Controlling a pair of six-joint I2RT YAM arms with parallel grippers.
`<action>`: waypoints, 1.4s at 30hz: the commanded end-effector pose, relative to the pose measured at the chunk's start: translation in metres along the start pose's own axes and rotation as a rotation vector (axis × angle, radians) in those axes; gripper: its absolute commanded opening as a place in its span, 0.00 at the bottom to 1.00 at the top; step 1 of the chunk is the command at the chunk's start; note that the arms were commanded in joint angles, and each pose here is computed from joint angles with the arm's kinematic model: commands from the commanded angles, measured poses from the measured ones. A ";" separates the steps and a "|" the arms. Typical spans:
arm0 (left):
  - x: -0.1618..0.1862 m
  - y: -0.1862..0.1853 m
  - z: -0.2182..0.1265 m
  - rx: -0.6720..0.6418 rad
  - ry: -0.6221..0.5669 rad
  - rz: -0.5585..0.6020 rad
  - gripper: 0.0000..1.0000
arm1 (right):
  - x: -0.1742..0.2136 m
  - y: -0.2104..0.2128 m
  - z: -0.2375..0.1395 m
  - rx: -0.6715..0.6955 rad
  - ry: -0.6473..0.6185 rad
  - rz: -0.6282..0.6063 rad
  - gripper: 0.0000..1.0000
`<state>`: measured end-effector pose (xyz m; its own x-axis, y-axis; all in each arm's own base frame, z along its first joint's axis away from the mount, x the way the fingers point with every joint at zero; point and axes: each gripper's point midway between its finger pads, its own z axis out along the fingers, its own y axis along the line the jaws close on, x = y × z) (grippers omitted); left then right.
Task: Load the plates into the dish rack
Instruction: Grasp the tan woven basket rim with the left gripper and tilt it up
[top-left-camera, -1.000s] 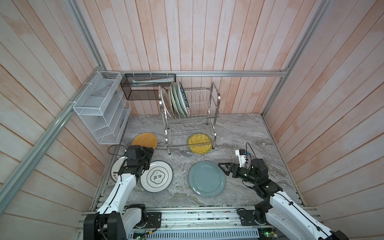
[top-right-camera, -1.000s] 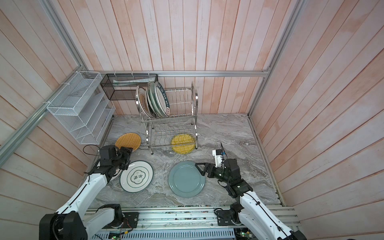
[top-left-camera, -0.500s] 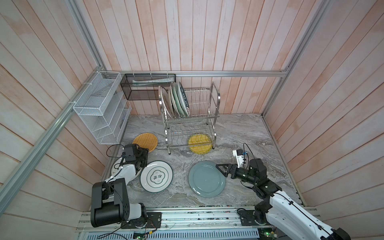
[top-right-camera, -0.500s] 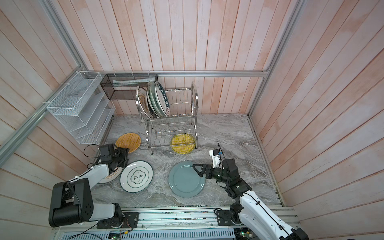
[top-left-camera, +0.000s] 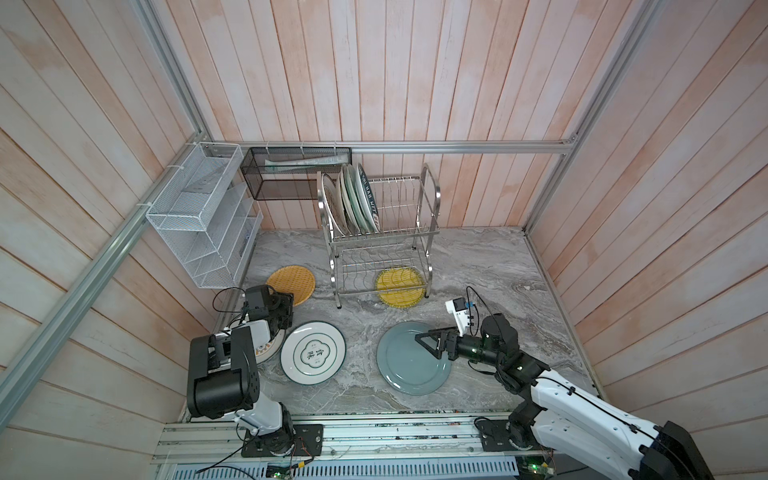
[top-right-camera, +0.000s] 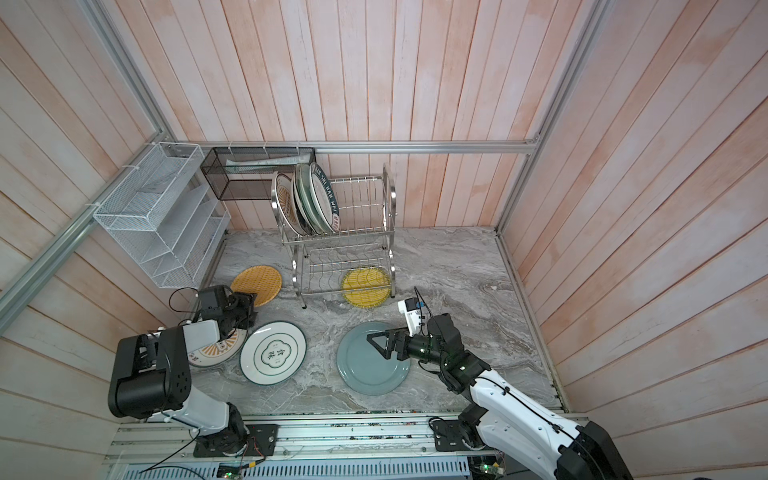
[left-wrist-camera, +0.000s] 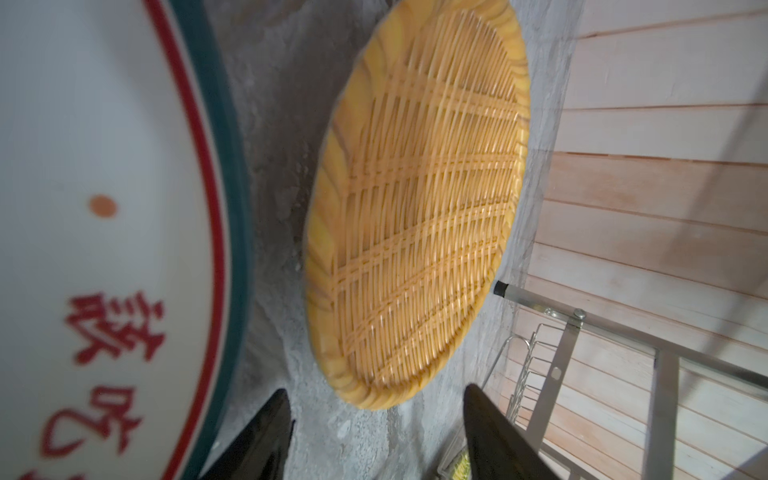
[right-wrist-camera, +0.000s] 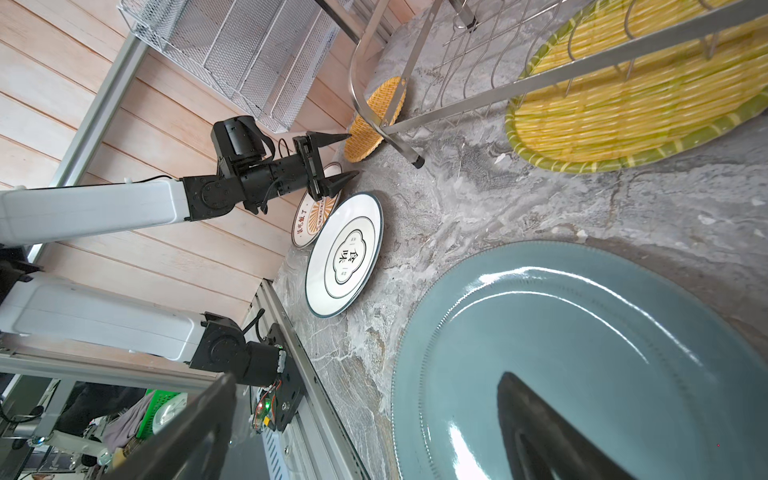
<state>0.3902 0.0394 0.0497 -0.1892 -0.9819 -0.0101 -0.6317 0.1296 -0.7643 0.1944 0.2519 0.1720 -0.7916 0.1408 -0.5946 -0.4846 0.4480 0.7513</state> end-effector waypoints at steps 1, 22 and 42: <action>-0.004 -0.012 0.007 0.045 0.012 -0.006 0.64 | -0.017 0.015 0.002 -0.026 -0.048 -0.021 0.98; -0.012 0.003 0.023 0.088 -0.035 -0.109 0.10 | -0.024 0.009 0.002 0.020 -0.075 -0.026 0.98; 0.019 -0.057 -0.110 0.186 -0.065 0.141 0.00 | -0.076 0.006 -0.003 0.172 -0.237 -0.201 0.98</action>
<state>0.3642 0.0335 0.1668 -0.1804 -0.9754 -0.1270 -0.4146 0.1925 -0.8894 0.2369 0.2459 0.2085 -0.6516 0.2206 -0.7258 -0.5159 0.5726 0.6372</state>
